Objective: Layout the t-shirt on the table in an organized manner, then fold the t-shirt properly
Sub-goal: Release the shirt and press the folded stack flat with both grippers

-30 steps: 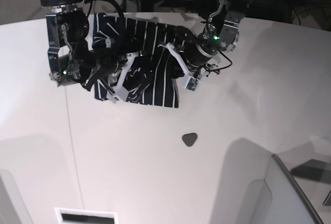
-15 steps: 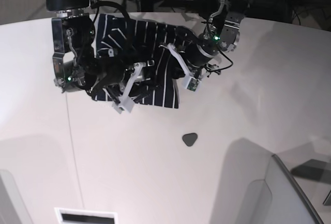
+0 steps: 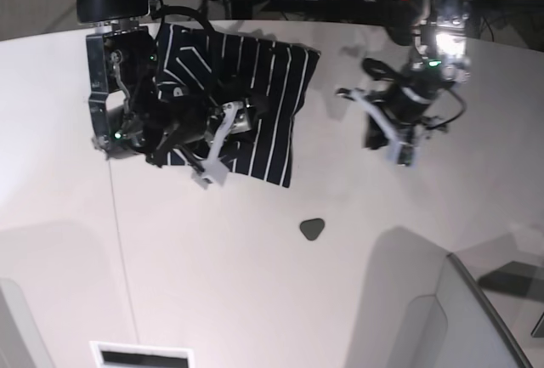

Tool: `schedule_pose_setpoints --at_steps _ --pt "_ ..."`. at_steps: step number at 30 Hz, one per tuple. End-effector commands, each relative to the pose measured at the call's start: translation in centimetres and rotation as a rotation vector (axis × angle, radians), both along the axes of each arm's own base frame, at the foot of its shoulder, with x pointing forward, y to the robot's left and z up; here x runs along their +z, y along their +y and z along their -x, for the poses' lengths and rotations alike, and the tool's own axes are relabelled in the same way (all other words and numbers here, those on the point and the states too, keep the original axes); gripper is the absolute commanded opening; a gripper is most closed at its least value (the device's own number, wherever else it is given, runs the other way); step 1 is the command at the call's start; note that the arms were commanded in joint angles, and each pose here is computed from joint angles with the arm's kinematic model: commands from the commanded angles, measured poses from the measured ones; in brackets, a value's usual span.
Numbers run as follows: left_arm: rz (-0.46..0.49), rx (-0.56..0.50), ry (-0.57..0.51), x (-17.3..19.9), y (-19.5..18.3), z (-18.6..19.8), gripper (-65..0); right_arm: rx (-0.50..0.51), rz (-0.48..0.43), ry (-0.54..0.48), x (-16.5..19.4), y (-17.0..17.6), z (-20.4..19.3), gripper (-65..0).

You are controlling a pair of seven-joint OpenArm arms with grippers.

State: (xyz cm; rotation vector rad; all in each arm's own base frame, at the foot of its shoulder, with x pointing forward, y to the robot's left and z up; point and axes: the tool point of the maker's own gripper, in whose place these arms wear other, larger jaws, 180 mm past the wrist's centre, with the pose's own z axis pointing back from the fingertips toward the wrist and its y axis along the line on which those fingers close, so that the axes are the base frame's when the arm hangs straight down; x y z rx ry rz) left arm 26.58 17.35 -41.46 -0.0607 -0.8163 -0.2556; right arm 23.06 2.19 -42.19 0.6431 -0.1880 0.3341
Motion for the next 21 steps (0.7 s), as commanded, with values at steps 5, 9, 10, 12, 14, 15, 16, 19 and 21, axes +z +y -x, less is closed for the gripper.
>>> schedule_pose_setpoints --at_steps 5,9,10,12,14,15,16,19,21 --pt "-0.115 0.070 0.006 1.9 5.8 2.3 -65.0 0.121 -0.038 -0.078 2.2 3.7 0.1 -21.5" --pt "-0.165 0.125 0.033 2.0 9.0 4.8 -65.0 0.170 -0.033 -0.087 2.7 5.2 0.3 -21.6" --pt "-0.173 0.142 0.036 2.1 9.7 5.3 -65.0 0.155 -0.031 -0.078 2.7 5.2 0.2 -21.6" --pt "-0.187 0.168 0.055 1.9 10.8 6.4 -65.0 0.138 -0.025 -0.070 3.0 5.4 -0.1 -21.6" --pt "-0.197 0.183 0.071 1.7 11.5 7.2 -65.0 0.130 -0.024 -0.091 3.3 5.9 -0.7 -21.6" --pt "-0.201 0.189 0.078 1.6 11.7 7.6 -65.0 0.130 -0.010 -0.097 3.2 5.7 -0.8 -21.6" --pt "-0.203 0.192 0.086 1.5 11.9 7.9 -65.0 0.135 -0.002 -0.106 3.2 5.9 -0.9 -21.6" --pt "-0.221 0.190 0.093 1.5 12.2 8.1 -65.0 0.130 0.030 -0.103 3.2 6.4 -0.7 -21.6" --pt "-0.281 0.172 0.108 1.2 12.7 8.4 -65.0 0.134 0.041 -0.114 3.8 6.8 -0.2 -21.6"
